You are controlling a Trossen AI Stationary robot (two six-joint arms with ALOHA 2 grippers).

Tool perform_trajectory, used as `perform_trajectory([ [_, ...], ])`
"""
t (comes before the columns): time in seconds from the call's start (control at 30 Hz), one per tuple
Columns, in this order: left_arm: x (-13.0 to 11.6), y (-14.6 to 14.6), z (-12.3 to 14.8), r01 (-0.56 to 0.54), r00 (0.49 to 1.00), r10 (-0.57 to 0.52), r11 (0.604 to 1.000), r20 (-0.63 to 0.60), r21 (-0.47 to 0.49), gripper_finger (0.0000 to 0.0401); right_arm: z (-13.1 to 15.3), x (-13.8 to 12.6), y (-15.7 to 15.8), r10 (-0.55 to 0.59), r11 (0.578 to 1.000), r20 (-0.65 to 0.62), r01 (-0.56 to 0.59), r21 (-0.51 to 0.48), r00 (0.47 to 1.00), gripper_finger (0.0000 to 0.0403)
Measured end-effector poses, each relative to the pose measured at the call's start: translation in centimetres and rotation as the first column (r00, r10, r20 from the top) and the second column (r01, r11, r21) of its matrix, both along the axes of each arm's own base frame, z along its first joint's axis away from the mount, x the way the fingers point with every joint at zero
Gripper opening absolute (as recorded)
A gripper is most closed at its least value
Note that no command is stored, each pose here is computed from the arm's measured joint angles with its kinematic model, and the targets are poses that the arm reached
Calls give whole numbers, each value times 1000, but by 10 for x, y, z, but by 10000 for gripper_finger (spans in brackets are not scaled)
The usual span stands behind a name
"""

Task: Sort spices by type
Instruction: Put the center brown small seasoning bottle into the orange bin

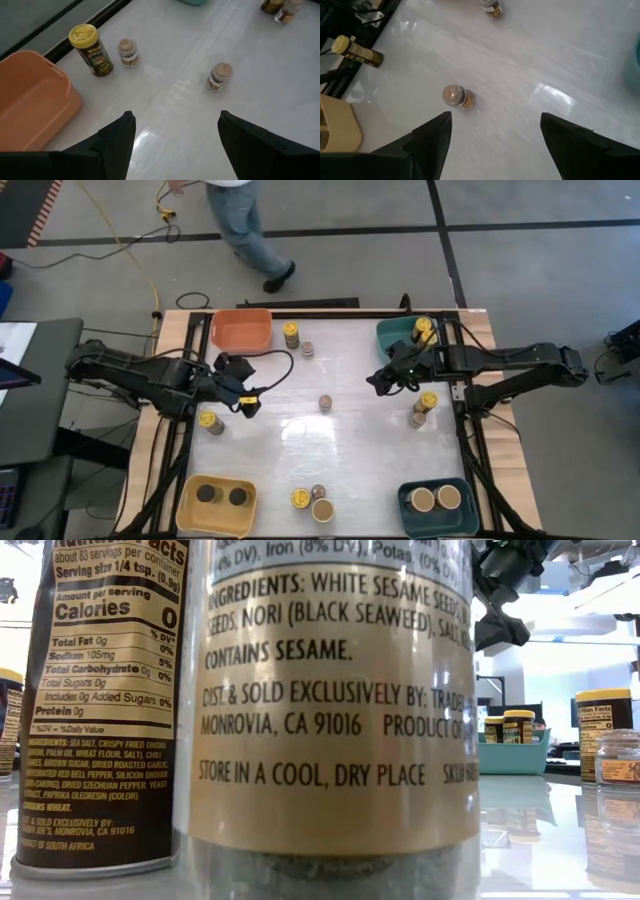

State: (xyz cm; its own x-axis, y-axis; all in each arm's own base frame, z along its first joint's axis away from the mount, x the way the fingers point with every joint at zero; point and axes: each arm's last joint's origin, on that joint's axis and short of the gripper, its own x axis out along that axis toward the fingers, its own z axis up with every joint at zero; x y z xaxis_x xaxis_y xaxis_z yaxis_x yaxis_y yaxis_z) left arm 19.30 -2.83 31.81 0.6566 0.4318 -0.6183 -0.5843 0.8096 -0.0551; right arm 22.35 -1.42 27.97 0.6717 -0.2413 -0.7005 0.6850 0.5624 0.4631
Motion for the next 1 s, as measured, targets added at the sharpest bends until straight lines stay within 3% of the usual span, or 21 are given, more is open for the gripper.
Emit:
perform_trajectory([
  [1.0, 6, 3, 5, 10, 998, -11, 1000, 59, 17, 270, 0, 0, 0, 5, 1000, -2, -5, -5, 1000, 331],
])
